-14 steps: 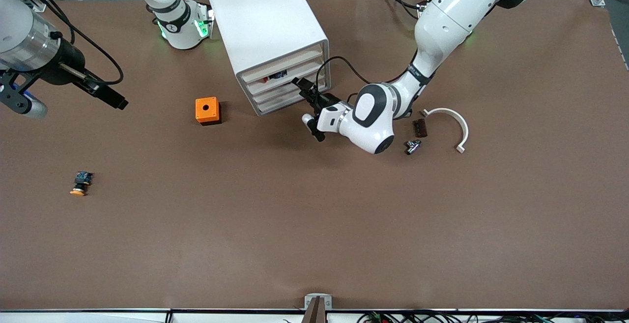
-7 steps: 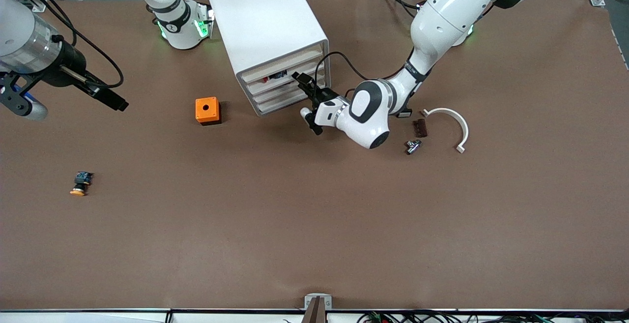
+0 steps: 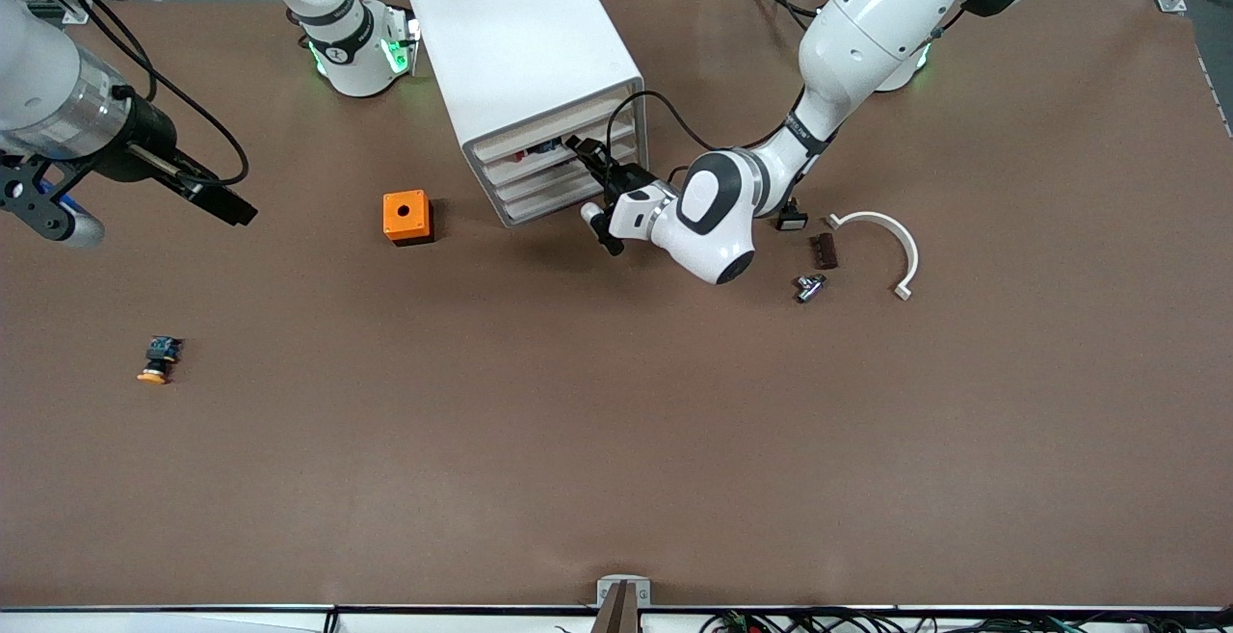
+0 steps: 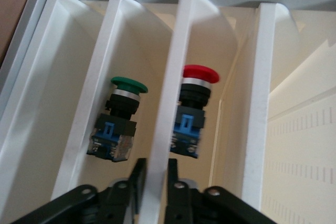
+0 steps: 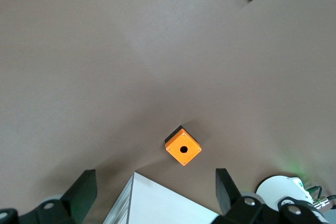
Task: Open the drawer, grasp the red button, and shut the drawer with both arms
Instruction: 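Pull the drawer open with the left gripper, then move the right gripper into the drawer while the left gripper withdraws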
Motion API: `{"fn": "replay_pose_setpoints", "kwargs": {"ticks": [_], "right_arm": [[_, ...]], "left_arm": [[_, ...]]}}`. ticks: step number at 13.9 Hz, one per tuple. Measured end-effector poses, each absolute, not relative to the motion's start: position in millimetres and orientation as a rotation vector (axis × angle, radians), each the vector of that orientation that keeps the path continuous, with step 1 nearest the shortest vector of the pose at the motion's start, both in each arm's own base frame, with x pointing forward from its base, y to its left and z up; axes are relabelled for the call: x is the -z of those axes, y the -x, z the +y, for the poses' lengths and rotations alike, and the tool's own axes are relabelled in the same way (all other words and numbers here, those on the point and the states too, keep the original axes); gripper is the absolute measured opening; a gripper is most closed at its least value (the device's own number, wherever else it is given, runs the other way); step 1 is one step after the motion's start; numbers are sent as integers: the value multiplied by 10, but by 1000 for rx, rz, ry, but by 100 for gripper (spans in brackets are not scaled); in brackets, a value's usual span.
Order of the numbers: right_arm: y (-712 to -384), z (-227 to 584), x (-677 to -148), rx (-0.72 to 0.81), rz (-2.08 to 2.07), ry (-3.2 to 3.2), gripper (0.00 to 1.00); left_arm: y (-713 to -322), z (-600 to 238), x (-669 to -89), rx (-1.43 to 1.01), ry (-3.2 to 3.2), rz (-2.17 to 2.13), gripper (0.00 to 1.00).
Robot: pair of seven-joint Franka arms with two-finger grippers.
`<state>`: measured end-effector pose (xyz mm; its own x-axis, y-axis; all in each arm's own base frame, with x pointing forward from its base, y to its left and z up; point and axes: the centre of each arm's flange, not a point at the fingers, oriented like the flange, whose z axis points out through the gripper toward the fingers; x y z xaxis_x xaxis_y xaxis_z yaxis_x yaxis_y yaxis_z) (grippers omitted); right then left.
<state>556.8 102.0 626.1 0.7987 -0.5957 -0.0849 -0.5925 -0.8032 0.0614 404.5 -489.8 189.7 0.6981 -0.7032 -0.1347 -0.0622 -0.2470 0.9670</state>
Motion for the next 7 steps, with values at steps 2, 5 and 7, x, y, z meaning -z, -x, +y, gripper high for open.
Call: {"fn": "replay_pose_setpoints", "kwargs": {"ticks": [2, 5, 7], "right_arm": [[-5559, 1069, -6261, 158, -994, -2945, 100], [-5536, 1188, -6263, 187, -1054, -2951, 100], [-5515, 1285, -6263, 199, -1093, -2945, 100]], "left_arm": [[-4048, -4896, -1900, 679, -1729, -613, 15], [-4114, -4857, -1898, 677, -1724, -606, 15], [-4244, -4792, -1858, 678, -1704, -587, 15]]}}
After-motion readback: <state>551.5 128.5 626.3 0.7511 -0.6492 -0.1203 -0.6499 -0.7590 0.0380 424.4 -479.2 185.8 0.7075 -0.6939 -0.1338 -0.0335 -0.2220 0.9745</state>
